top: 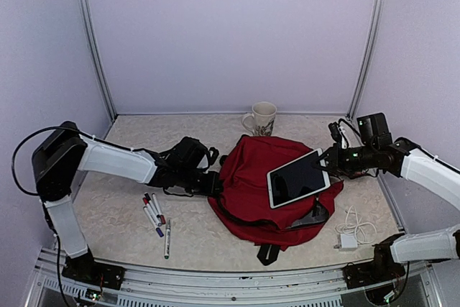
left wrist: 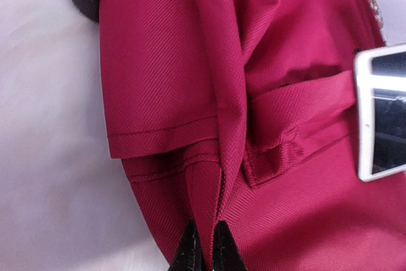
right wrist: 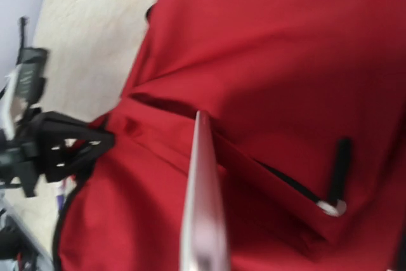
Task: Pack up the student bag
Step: Pick up the largest pocket of the bag from the student bag.
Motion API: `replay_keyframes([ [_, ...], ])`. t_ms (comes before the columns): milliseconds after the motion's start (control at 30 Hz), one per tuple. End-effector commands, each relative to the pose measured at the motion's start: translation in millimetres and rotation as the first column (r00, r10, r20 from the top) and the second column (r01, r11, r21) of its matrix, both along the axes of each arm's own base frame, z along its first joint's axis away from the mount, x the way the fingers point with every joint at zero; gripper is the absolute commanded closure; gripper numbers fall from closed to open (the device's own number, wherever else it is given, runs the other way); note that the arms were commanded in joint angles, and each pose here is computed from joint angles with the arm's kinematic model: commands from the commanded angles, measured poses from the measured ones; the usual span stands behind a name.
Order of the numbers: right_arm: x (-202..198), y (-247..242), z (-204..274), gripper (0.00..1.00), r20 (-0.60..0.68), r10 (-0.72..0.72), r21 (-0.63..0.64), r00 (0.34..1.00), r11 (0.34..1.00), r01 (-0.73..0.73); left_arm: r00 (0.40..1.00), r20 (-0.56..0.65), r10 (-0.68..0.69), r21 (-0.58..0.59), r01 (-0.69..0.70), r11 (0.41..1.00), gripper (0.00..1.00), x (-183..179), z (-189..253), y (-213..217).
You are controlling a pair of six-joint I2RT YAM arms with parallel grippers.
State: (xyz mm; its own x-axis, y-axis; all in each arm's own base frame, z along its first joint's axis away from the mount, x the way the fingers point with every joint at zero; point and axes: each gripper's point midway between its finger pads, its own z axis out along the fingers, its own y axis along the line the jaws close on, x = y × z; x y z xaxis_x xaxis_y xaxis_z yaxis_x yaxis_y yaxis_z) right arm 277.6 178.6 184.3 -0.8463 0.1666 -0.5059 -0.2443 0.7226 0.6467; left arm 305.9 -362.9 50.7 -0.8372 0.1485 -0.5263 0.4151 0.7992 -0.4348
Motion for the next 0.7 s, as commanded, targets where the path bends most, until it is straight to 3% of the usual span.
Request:
replay_keyframes([
  [0, 5, 23, 18, 1.0, 0.078, 0.086, 0.087, 0.993, 0.992, -0.093, 0.981, -0.017, 0.193, -0.039, -0.194, 0.98, 1.0, -23, 14, 60],
  [167, 14, 41, -4, 1.0, 0.052, 0.115, 0.054, 0.992, 0.992, -0.117, 0.971, -0.039, 0.235, -0.065, -0.237, 0.969, 1.0, -75, 15, 84],
  [200, 18, 43, -8, 1.0, 0.053, 0.108, 0.042, 0.993, 0.993, -0.111, 0.975, -0.035, 0.221, -0.051, -0.222, 0.974, 0.96, -86, 14, 83],
  [233, 23, 45, -13, 1.0, 0.054, 0.102, 0.035, 0.993, 0.994, -0.104, 0.98, -0.029, 0.199, -0.036, -0.2, 0.979, 0.84, -97, 14, 81],
  [300, 32, 49, -23, 1.0, 0.045, 0.099, 0.028, 0.994, 0.995, -0.101, 0.987, -0.001, 0.161, 0.012, -0.161, 0.987, 0.46, -113, 15, 79],
  [333, 36, 52, -29, 1.0, 0.034, 0.104, 0.022, 0.994, 0.994, -0.105, 0.988, 0.04, 0.152, 0.028, -0.153, 0.988, 0.32, -116, 25, 77],
  [400, 41, 57, -36, 1.0, 0.014, 0.12, 0.015, 0.993, 0.993, -0.121, 0.982, 0.134, 0.136, 0.079, -0.147, 0.986, 0.15, -119, 47, 76],
  [533, 46, 56, -28, 1.0, 0.042, 0.119, -0.011, 0.992, 0.993, -0.119, 0.936, 0.351, -0.007, 0.073, -0.02, 0.997, 0.1, -136, 117, 47],
  [667, 45, 49, -11, 1.0, 0.082, 0.109, -0.05, 0.991, 0.993, -0.106, 0.851, 0.423, -0.311, 0.214, 0.24, 0.947, 0.15, -178, 123, 2],
])
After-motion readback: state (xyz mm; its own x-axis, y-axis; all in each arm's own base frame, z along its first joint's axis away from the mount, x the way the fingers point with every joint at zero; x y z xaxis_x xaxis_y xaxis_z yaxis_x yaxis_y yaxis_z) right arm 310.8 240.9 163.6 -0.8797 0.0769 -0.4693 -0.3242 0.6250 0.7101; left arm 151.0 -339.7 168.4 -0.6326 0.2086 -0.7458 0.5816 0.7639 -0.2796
